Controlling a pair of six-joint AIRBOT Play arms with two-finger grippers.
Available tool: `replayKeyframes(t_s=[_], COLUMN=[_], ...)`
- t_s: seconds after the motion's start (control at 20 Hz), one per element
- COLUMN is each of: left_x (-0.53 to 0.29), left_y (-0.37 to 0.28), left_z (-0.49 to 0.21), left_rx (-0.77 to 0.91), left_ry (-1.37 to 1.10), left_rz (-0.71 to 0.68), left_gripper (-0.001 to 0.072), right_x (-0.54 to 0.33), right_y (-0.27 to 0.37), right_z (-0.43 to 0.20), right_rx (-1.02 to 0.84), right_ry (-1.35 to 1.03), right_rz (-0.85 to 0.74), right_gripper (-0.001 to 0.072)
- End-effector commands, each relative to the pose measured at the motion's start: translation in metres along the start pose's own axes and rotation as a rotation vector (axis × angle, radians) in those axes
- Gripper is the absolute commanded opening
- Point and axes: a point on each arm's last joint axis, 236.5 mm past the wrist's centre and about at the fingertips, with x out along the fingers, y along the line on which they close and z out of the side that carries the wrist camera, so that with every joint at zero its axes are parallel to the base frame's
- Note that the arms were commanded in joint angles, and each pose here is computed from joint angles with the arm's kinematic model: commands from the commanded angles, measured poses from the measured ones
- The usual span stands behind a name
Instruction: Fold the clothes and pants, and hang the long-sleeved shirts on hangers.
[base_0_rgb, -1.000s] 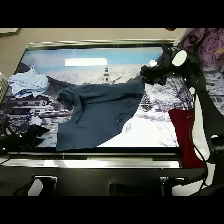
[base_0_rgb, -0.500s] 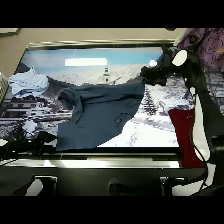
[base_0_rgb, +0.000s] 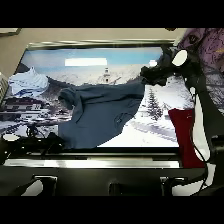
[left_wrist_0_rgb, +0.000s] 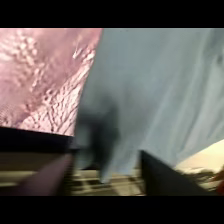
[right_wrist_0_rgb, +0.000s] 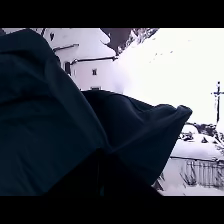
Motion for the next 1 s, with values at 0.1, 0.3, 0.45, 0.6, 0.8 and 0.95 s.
replayKeyframes(t_s=[0.1,0.3,0.45,0.6,0.8,0.95], left_x=[0.015,0.017,-0.004,-0.071,-0.244,-0.392], left_y=[-0.02,-0.038,-0.08,-0.162,-0.287,-0.353], left_z=[0.008,0.02,0.049,0.102,0.142,0.102], left_rx=[0.097,0.153,0.256,0.428,0.676,0.815], left_ry=[-0.001,-0.006,-0.079,-0.268,-0.687,-1.04], left_rz=[0.015,0.012,-0.02,-0.084,-0.087,-0.067], left_gripper=[0.0066,0.0017,0.0015,0.0014,0.0015,0.0015], right_x=[-0.001,-0.002,-0.015,-0.062,-0.192,-0.313], right_y=[0.003,0.01,0.02,0.045,0.08,0.103], right_z=[-0.003,-0.004,0.007,0.052,0.105,0.091], right_rx=[0.011,0.018,0.01,-0.044,-0.09,-0.16], right_ry=[0.013,0.014,-0.045,-0.267,-0.625,-0.863], right_rz=[0.012,0.036,0.063,0.105,0.101,0.098], right_gripper=[0.0025,0.0025,0.0024,0.0023,0.0023,0.0023])
